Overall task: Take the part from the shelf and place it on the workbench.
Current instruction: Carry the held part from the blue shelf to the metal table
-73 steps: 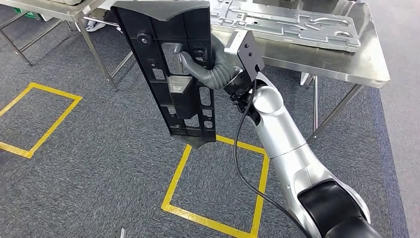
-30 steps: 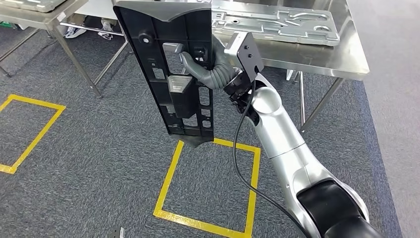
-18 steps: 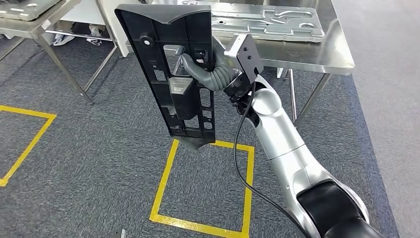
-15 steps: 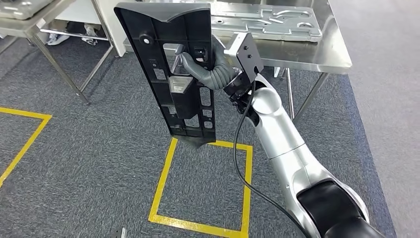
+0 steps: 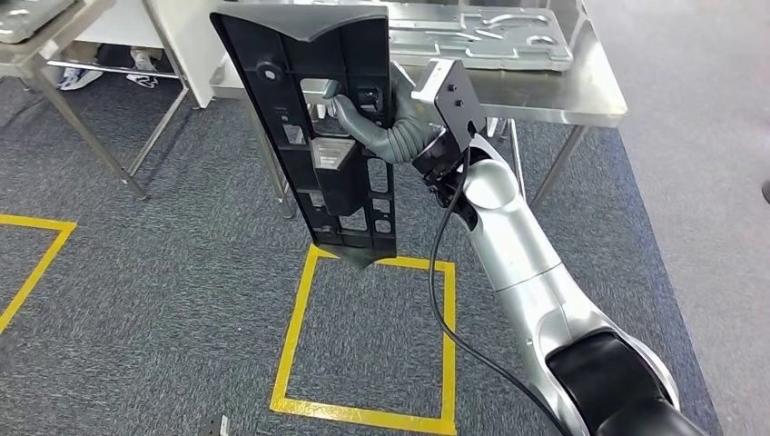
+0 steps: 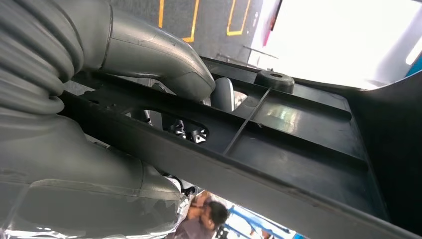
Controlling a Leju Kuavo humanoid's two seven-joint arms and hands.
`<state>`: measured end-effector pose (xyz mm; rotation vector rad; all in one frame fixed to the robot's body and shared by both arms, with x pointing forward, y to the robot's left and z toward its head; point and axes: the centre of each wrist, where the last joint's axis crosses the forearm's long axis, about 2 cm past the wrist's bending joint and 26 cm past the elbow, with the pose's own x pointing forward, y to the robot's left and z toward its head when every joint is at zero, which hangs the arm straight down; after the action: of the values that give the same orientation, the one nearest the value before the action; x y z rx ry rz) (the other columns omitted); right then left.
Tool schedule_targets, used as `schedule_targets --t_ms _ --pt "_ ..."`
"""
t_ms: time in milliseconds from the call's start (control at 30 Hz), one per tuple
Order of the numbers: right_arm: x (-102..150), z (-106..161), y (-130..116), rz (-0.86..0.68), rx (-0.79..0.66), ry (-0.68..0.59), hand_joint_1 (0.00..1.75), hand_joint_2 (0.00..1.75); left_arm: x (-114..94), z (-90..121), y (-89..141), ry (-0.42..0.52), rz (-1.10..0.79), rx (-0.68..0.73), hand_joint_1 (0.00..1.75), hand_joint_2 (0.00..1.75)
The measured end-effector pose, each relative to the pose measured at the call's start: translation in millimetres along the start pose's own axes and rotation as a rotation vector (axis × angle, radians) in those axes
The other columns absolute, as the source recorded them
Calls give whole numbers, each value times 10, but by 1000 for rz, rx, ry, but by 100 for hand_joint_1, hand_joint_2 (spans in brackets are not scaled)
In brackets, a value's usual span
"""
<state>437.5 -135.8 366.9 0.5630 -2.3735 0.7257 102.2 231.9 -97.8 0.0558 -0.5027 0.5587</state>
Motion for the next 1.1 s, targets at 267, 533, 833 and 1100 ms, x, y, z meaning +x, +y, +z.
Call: schedule_targets --t_ms 267,533,833,1100 --pt "-2 -9 31 -5 3 0 175 175 -13 3 13 1 2 3 0 175" --pt "-4 -13 42 -5 4 1 175 175 -9 1 21 0 3 4 0 175" --pt "-11 -17 53 59 -5 32 175 175 -12 2 19 -5 12 4 0 175" --pt "-13 -18 53 70 -23 38 175 175 -12 2 16 -13 17 -7 0 175"
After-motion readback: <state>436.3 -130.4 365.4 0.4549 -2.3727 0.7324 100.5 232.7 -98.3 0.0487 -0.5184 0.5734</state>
